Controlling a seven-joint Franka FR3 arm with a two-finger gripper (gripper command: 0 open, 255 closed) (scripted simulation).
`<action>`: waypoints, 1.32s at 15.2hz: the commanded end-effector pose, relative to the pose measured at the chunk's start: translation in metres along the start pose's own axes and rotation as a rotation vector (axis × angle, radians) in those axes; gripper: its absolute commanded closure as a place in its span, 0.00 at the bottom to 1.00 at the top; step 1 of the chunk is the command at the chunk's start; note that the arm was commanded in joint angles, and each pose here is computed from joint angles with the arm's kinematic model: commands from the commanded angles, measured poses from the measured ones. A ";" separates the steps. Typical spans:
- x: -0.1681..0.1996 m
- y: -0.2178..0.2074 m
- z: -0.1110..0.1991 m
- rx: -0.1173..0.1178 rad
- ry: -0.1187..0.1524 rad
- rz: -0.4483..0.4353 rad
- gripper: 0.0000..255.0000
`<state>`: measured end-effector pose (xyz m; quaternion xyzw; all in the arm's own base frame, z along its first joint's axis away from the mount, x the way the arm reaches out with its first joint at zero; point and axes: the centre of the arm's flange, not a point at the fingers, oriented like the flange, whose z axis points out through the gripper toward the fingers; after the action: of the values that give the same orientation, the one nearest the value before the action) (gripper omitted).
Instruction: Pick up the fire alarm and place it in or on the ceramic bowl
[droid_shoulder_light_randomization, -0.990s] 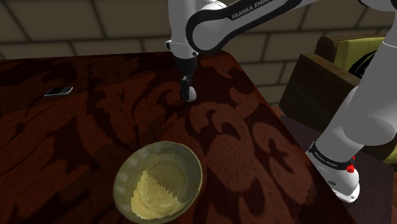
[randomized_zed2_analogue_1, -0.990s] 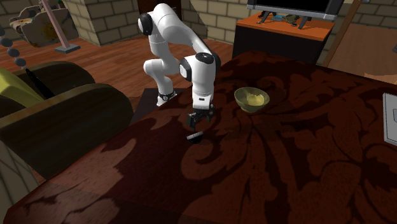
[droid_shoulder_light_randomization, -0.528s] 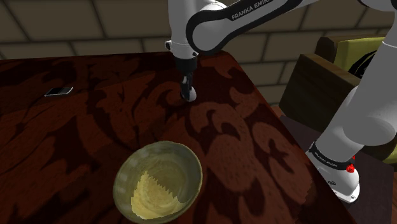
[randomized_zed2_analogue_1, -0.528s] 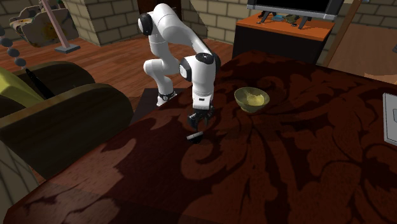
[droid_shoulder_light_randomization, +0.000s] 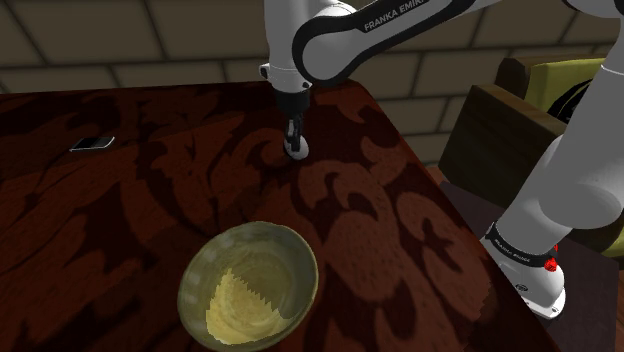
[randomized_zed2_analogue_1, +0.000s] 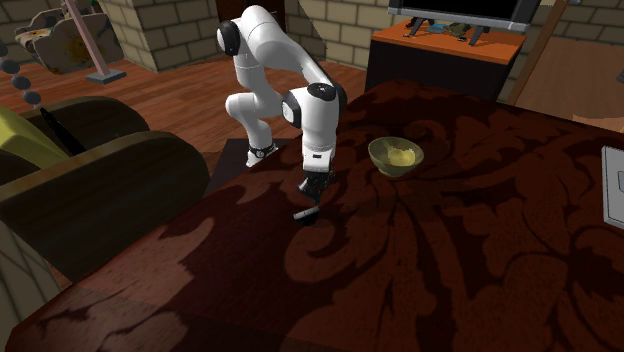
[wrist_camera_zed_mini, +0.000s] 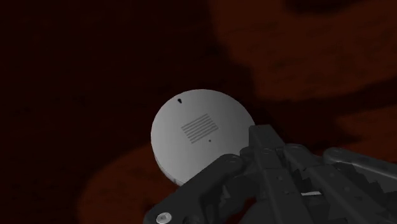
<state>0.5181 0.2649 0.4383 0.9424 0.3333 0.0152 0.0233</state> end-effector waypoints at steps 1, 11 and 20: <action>0.000 0.000 0.000 0.000 0.000 0.000 1.00; -0.092 0.039 0.044 -0.241 0.432 -0.609 0.00; -0.084 0.041 0.061 -0.241 0.432 -0.609 0.00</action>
<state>0.4813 0.1783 0.3786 0.7660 0.5908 0.2447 0.0664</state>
